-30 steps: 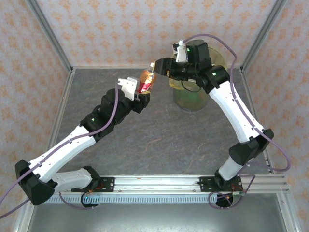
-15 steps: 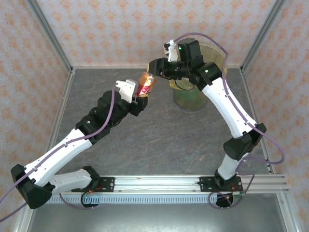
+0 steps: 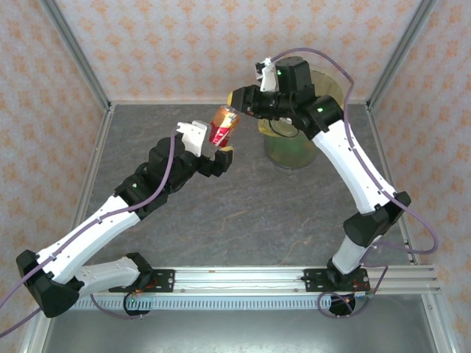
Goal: Put the plastic bottles in the bin
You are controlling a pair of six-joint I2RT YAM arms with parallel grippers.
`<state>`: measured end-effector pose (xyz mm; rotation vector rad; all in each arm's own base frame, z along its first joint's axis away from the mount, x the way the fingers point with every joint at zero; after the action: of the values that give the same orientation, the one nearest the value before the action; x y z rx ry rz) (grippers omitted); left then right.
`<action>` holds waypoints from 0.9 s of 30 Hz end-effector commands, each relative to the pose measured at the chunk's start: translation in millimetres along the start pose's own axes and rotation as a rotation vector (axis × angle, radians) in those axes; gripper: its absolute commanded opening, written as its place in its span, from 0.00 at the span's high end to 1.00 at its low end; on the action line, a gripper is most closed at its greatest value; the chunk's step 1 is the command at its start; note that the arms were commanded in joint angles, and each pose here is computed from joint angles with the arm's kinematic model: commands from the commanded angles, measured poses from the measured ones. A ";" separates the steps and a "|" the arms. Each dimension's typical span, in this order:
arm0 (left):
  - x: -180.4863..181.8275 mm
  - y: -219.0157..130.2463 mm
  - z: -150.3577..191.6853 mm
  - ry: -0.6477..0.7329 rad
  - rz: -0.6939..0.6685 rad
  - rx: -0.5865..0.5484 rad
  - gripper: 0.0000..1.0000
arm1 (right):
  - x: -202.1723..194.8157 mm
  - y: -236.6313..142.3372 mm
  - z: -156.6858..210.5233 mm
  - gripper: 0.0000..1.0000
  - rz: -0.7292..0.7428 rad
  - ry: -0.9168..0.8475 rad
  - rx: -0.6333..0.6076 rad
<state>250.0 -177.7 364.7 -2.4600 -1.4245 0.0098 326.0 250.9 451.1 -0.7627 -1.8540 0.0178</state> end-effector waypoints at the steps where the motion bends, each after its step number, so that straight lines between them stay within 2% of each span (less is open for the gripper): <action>1: 6.9 -13.8 -27.5 -0.036 -0.030 -0.073 0.01 | 17.0 -43.3 -21.5 0.71 -0.043 -0.002 -0.185; 9: 16.5 -33.2 -49.3 -0.126 -0.068 -0.147 0.01 | -16.7 -118.7 -58.7 0.70 0.036 0.124 -0.535; 16: 19.7 -33.2 -47.8 -0.236 -0.093 -0.153 0.01 | -43.2 -176.7 -73.9 0.72 0.265 0.135 -0.847; 22: 15.4 -30.4 -45.8 -0.255 -0.055 -0.131 0.01 | -51.3 -197.1 -82.7 0.69 0.447 0.067 -0.992; 27: 16.6 -34.8 -37.3 -0.276 -0.067 -0.107 0.01 | -61.4 -193.8 -97.9 0.71 0.592 -0.014 -1.038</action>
<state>241.3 -161.7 408.4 -2.5631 -1.6490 0.2363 321.5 47.5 504.6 -1.7966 -1.5424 -0.6205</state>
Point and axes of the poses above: each hand's point on the last joint's axis, 136 mm out from that joint toward the fingers, its own y axis out along the fingers, its own x axis along the line the jaws close on, z = x × y, the point moved 7 cm from there along -y, back along the fingers, and after that the axes turned 15 degrees about y, right-handed, at the moved point
